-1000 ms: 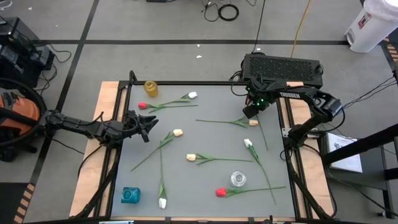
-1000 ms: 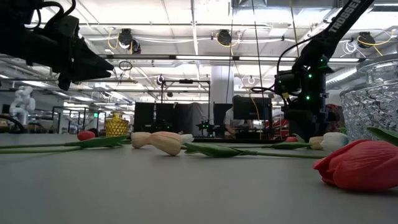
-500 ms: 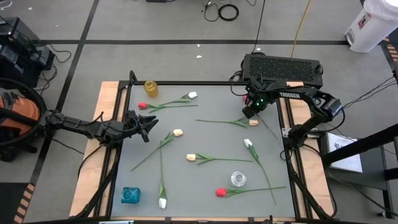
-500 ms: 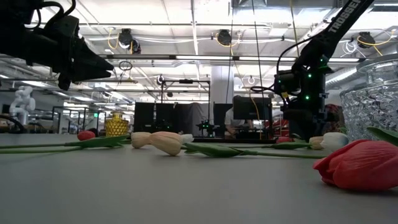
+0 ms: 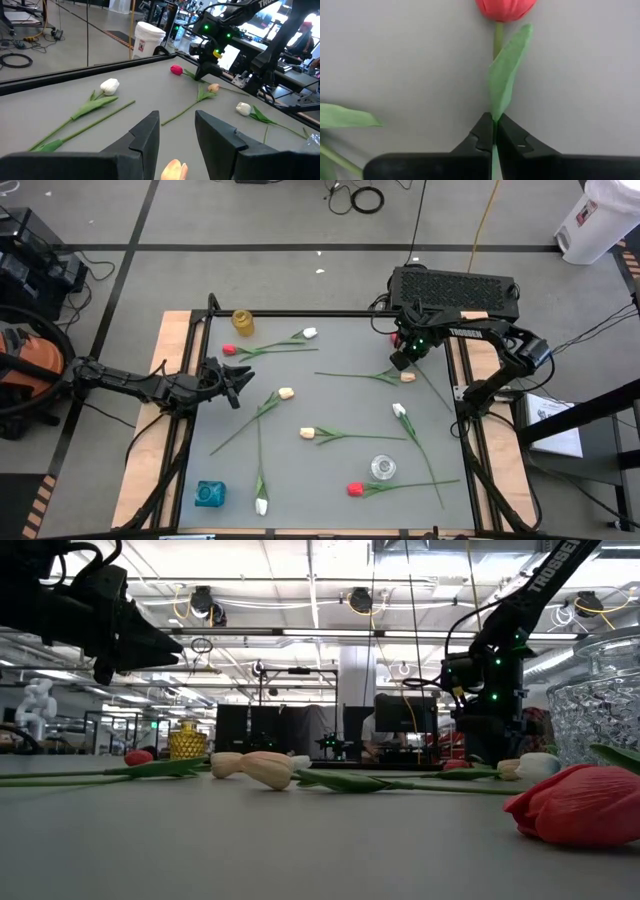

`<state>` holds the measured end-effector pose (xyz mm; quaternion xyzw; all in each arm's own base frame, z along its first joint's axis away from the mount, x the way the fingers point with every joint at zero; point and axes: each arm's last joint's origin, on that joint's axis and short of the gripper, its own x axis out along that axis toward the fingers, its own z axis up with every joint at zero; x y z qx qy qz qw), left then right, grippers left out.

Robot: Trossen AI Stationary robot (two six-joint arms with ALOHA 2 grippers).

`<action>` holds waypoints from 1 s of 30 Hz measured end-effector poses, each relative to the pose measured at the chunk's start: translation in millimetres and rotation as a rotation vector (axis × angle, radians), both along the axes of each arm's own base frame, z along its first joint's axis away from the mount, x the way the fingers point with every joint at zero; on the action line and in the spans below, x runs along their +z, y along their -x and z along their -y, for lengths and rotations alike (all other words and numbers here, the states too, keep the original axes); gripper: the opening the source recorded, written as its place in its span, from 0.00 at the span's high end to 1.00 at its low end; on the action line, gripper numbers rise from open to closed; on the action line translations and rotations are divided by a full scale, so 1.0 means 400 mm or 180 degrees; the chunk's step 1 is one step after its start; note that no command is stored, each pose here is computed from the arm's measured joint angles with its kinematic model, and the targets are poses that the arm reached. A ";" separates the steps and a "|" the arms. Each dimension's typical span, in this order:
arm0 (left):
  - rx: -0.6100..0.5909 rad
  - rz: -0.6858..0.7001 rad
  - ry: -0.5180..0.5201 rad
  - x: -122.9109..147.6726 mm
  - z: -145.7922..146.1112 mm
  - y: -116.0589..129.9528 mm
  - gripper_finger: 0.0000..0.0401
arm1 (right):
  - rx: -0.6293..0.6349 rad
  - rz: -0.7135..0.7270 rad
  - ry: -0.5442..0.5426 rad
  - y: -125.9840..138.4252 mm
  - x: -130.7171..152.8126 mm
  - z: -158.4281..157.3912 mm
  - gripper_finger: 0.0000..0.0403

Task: Sort flowers into vase by color
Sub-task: Put the top right red tulip into the yellow vase

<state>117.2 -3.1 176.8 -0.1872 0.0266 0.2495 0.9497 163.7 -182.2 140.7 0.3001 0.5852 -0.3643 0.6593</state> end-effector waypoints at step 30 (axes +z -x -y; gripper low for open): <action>-0.0152 0.0003 0.0039 0.000 0.003 -0.001 0.67 | 0.1333 0.1130 0.0945 -0.307 0.404 -0.085 1.00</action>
